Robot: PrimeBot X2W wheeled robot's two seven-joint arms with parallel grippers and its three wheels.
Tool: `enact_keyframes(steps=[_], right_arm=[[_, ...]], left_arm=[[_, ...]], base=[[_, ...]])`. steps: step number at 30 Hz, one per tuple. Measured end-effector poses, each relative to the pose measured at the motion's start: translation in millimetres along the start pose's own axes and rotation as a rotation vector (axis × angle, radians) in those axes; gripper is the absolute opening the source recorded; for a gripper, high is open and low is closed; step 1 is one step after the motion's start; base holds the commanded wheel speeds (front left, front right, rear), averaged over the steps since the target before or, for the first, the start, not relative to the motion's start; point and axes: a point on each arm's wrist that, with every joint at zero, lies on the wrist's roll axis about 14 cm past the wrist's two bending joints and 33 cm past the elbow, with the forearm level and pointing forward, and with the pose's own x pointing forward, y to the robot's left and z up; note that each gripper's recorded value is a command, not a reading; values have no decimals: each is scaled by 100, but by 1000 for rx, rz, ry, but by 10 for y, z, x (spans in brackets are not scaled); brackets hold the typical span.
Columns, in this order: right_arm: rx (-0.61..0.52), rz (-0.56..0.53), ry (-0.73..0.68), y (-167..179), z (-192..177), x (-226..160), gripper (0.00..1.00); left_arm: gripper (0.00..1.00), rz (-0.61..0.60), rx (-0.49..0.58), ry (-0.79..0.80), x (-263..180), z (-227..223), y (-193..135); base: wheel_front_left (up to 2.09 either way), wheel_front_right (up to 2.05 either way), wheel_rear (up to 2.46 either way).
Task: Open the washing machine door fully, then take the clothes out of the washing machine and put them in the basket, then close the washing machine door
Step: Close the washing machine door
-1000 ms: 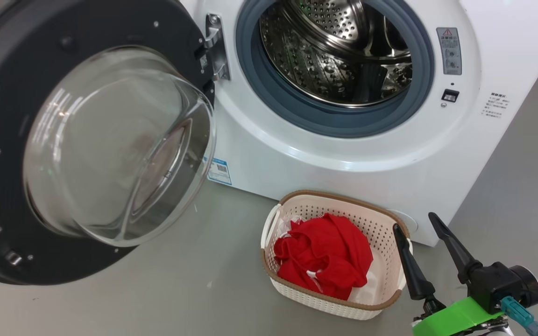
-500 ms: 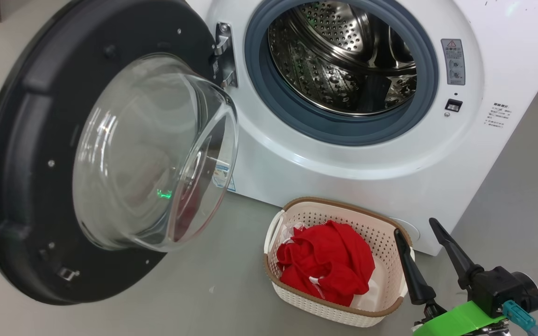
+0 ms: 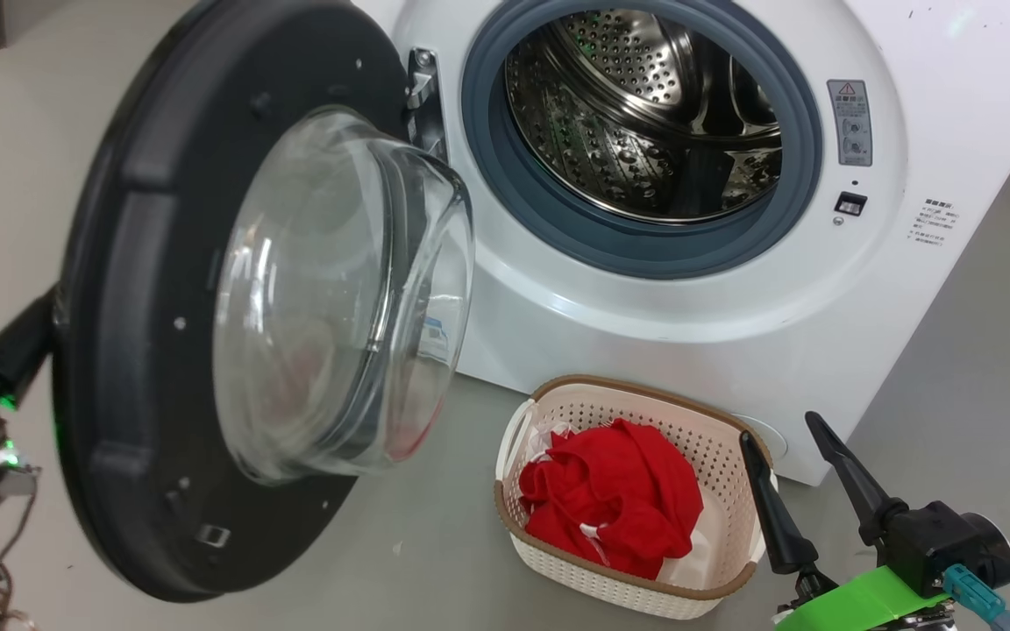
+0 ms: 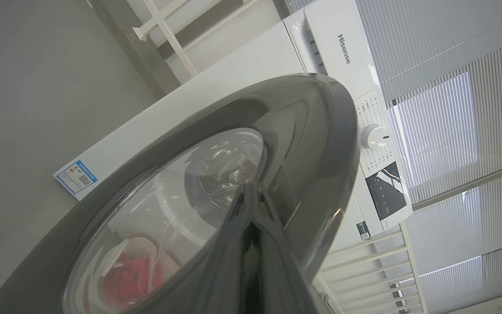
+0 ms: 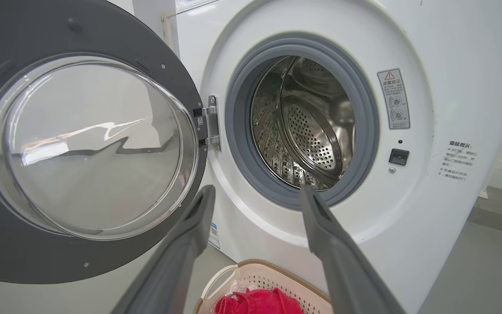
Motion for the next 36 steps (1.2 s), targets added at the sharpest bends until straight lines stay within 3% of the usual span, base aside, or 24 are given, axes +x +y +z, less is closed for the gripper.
enact_keyframes(steps=[14,36], right_arm=[[5,-17,2,-43,-3,-48,100],[14,-91,21,-263,-65,-185,100]], left_arm=[[0,-70,-34,51,-4,-288,-199],[0,-160,-142,258,268,-1173,-431]], base=[[0,0,0],[0,0,0]])
